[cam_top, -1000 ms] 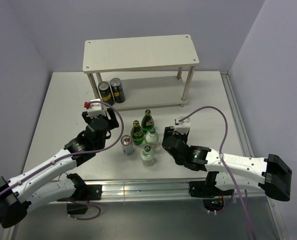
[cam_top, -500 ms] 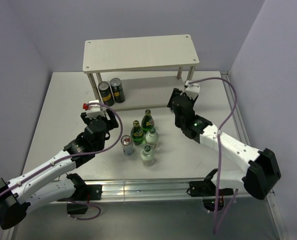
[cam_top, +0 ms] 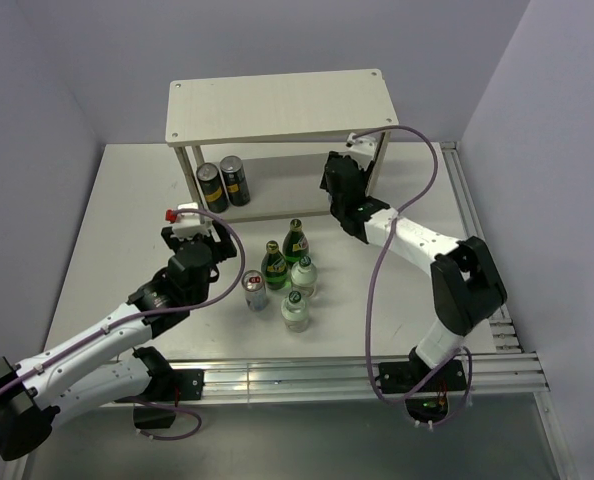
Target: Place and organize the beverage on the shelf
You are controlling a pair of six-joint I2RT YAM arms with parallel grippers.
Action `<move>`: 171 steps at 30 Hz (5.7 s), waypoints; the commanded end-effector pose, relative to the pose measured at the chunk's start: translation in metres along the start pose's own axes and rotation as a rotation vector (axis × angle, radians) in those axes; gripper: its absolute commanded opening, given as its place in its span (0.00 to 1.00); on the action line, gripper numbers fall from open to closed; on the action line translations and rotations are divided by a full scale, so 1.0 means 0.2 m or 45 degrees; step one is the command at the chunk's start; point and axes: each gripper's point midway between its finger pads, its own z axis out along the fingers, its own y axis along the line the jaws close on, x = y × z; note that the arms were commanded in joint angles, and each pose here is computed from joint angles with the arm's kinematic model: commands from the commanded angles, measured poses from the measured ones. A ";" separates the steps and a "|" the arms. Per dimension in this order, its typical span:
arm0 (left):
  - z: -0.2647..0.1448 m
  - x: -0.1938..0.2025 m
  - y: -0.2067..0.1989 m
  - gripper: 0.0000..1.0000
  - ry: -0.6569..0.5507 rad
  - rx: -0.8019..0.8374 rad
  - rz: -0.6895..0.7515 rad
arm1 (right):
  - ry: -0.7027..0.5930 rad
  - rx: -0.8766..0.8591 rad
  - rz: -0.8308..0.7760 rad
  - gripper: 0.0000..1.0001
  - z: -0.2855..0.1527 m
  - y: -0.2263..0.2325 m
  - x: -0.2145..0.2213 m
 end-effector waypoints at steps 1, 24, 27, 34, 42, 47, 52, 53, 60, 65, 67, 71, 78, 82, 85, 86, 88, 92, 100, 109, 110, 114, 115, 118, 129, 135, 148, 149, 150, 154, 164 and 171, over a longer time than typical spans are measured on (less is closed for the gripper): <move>-0.01 -0.05 -0.03 0.81 -0.047 0.042 -0.044 | -0.218 -0.028 0.154 0.00 0.05 0.08 -0.32; -0.01 -0.04 -0.02 0.81 -0.059 0.045 -0.047 | -0.199 0.094 0.148 1.00 0.26 0.09 -0.12; -0.01 -0.03 -0.02 0.81 -0.059 0.043 -0.049 | -0.210 0.065 0.135 1.00 0.20 0.10 -0.15; -0.02 -0.04 -0.01 0.81 -0.063 0.040 -0.056 | -0.217 -0.021 0.131 1.00 0.00 0.10 -0.21; -0.02 -0.06 0.04 0.85 -0.110 -0.015 -0.127 | -0.141 -0.057 0.084 1.00 -0.33 0.08 -0.15; -0.02 -0.06 0.08 0.89 -0.124 -0.081 -0.161 | -0.110 -0.164 0.024 1.00 -0.75 0.06 0.03; -0.02 -0.06 0.08 0.88 -0.116 -0.072 -0.165 | -0.045 -0.314 0.036 1.00 -1.20 0.05 0.31; -0.03 -0.07 0.07 0.88 -0.116 -0.066 -0.170 | -0.043 -0.328 0.042 1.00 -1.25 0.04 0.33; -0.04 -0.08 0.07 0.86 -0.117 -0.054 -0.175 | -0.078 -0.387 -0.015 1.00 -1.49 0.01 0.47; -0.04 -0.07 0.08 0.86 -0.114 -0.062 -0.177 | -0.146 -0.354 -0.100 1.00 -1.52 0.11 0.51; -0.05 -0.08 0.09 0.86 -0.118 -0.066 -0.185 | -0.174 -0.339 -0.114 1.00 -1.52 0.12 0.51; -0.05 -0.07 0.09 0.86 -0.118 -0.064 -0.182 | -0.227 -0.341 -0.131 1.00 -1.53 0.15 0.48; -0.04 -0.06 0.09 0.85 -0.109 -0.073 -0.165 | -0.183 -0.390 -0.050 0.98 -1.58 0.10 0.40; -0.04 -0.06 0.08 0.86 -0.109 -0.069 -0.161 | -0.165 -0.398 -0.032 0.98 -1.59 0.06 0.33; -0.03 -0.06 0.08 0.85 -0.107 -0.069 -0.159 | -0.090 -0.462 -0.121 1.00 -1.65 0.14 0.30; -0.03 -0.06 0.08 0.85 -0.107 -0.067 -0.159 | -0.022 -0.538 -0.167 1.00 -1.68 0.19 0.33; -0.03 -0.06 0.08 0.86 -0.105 -0.069 -0.154 | 0.094 -0.966 -0.238 1.00 -1.82 0.37 0.36; -0.03 -0.06 0.09 0.85 -0.106 -0.079 -0.156 | 0.097 -0.813 -0.233 0.99 -1.74 0.29 0.32; -0.03 -0.06 0.09 0.85 -0.104 -0.084 -0.153 | 0.162 -0.812 -0.306 0.99 -1.72 0.44 0.56; -0.04 -0.06 0.09 0.85 -0.105 -0.074 -0.155 | 0.131 -0.652 -0.230 0.96 -1.52 0.38 0.65; -0.03 -0.06 0.09 0.85 -0.105 -0.074 -0.155 | 0.128 -0.637 -0.222 0.96 -1.50 0.36 0.66; -0.04 -0.06 0.09 0.85 -0.105 -0.077 -0.154 | 0.124 -0.584 -0.204 0.94 -1.41 0.33 0.67; -0.04 -0.06 0.09 0.85 -0.106 -0.074 -0.155 | 0.118 -0.576 -0.207 0.93 -1.40 0.33 0.67; -0.04 -0.06 0.09 0.85 -0.108 -0.075 -0.158 | 0.103 -0.571 -0.192 0.82 -1.38 0.34 0.67; -0.04 -0.07 0.09 0.86 -0.108 -0.077 -0.158 | 0.126 -0.557 -0.208 0.42 -1.33 0.36 0.74; -0.05 -0.07 0.10 0.86 -0.114 -0.075 -0.166 | 0.129 -0.520 -0.220 0.00 -1.30 0.36 0.74; -0.06 -0.09 0.11 0.88 -0.132 -0.065 -0.189 | -0.094 -0.489 -0.100 0.00 -1.40 0.35 -0.04; -0.06 -0.08 0.11 0.88 -0.131 -0.063 -0.186 | -0.124 -0.503 -0.037 0.00 -1.41 0.36 -0.16; -0.06 -0.08 0.11 0.88 -0.131 -0.063 -0.186 | -0.147 -0.497 -0.019 0.00 -1.40 0.35 -0.23; -0.05 -0.07 0.10 0.88 -0.120 -0.066 -0.172 | -0.263 -0.502 0.027 0.00 -1.37 0.32 -0.61; -0.05 -0.06 0.11 0.88 -0.121 -0.072 -0.171 | -0.483 -0.423 0.066 0.00 -1.14 0.31 -1.37; -0.04 -0.05 0.10 0.88 -0.113 -0.071 -0.162 | -0.559 -0.319 0.023 0.00 -0.87 0.29 -1.69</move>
